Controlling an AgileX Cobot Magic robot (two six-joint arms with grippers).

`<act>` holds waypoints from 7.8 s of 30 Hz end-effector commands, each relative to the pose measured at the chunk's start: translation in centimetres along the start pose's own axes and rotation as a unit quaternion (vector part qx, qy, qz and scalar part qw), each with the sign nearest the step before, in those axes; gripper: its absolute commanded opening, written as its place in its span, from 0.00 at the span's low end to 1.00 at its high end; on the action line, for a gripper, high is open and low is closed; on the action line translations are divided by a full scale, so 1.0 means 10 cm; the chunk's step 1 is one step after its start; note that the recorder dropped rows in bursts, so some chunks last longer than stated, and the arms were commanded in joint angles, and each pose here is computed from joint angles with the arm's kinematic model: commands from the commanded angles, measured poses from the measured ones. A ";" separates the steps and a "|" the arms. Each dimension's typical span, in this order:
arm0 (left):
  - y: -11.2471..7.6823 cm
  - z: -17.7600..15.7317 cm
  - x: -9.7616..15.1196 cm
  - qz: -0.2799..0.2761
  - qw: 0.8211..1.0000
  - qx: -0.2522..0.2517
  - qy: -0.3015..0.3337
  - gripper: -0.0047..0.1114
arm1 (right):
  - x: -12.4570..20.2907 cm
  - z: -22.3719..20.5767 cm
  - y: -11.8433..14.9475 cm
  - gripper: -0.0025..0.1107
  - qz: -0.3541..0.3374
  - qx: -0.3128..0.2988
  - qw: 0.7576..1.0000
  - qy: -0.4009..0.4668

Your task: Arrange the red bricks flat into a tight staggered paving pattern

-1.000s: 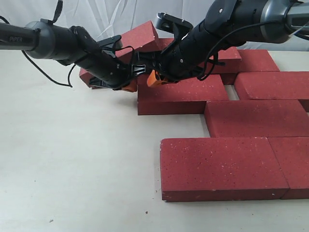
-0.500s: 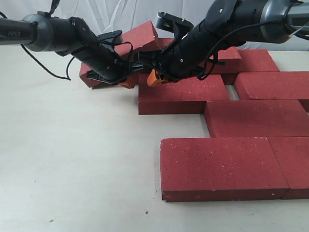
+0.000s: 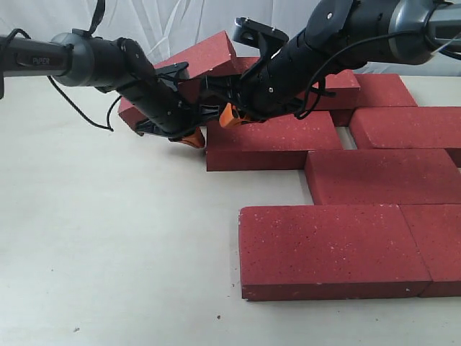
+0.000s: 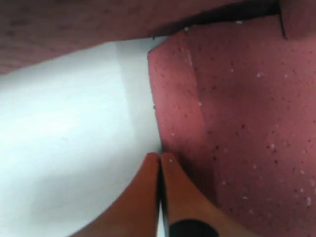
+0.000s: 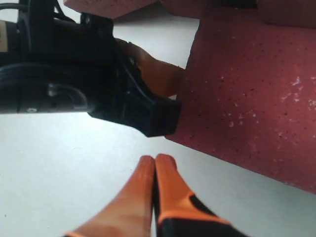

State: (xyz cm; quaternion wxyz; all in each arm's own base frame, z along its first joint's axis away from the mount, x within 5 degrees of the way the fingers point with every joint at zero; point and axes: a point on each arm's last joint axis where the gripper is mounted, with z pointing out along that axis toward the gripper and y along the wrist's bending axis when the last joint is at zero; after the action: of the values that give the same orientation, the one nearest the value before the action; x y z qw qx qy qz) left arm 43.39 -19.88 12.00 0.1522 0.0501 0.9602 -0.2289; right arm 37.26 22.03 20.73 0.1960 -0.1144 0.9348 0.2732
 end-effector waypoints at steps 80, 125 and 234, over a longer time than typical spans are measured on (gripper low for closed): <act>-0.24 -0.35 0.09 -0.027 0.988 0.122 0.093 0.04 | 0.00 -0.17 0.10 0.02 0.016 -0.030 0.999 0.008; 1.05 -2.15 -0.50 -0.070 0.981 -0.039 -0.175 0.04 | -0.66 -0.39 0.08 0.02 -0.042 0.006 0.992 -0.116; 1.72 -1.91 0.32 -0.151 0.980 -0.116 -0.053 0.04 | -0.29 0.12 0.68 0.02 -0.159 0.040 0.985 0.056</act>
State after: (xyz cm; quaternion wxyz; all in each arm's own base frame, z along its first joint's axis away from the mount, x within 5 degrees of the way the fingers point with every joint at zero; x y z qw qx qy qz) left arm 38.17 3.73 19.63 0.1586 -0.1180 0.9697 -0.1437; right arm 37.75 28.78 24.34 0.1854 -0.2815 0.9204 0.1980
